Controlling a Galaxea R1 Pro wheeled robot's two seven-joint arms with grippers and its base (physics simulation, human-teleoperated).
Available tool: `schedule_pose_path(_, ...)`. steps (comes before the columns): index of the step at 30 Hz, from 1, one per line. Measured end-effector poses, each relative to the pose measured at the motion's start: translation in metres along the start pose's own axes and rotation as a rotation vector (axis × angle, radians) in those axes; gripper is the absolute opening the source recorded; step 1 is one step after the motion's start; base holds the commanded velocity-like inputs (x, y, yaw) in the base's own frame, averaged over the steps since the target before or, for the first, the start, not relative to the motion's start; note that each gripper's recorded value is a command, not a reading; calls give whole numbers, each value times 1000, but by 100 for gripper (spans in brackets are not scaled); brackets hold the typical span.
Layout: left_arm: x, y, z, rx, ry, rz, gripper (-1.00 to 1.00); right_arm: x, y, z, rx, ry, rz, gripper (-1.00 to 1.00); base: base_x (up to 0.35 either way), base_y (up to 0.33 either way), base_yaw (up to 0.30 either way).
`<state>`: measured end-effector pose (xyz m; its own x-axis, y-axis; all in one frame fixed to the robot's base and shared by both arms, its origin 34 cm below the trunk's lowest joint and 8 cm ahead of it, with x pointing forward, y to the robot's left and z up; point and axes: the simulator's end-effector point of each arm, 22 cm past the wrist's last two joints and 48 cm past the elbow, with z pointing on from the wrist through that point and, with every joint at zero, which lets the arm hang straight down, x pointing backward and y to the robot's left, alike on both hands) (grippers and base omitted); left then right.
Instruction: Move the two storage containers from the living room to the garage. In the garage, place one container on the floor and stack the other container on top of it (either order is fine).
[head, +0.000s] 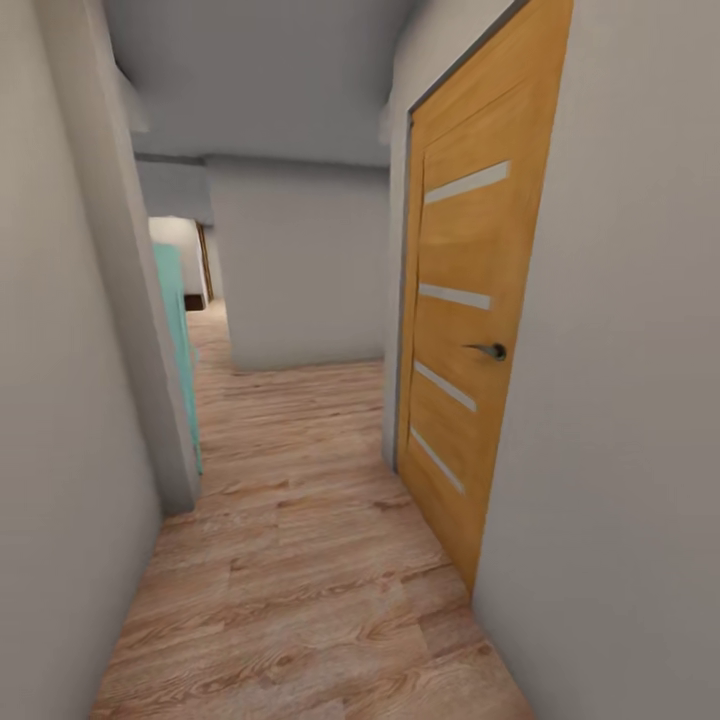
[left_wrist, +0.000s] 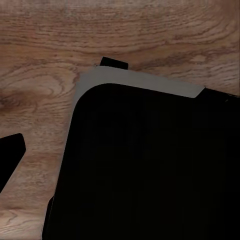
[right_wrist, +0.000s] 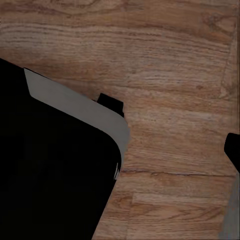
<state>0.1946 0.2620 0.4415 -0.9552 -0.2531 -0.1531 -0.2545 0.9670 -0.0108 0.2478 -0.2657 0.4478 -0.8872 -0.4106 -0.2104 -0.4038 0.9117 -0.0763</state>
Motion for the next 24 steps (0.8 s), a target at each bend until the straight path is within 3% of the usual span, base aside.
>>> schedule_pose_path(24,0,0,0,-2,2,-1,100,-1,2,0,-2,-1,4,100,321,0,300)
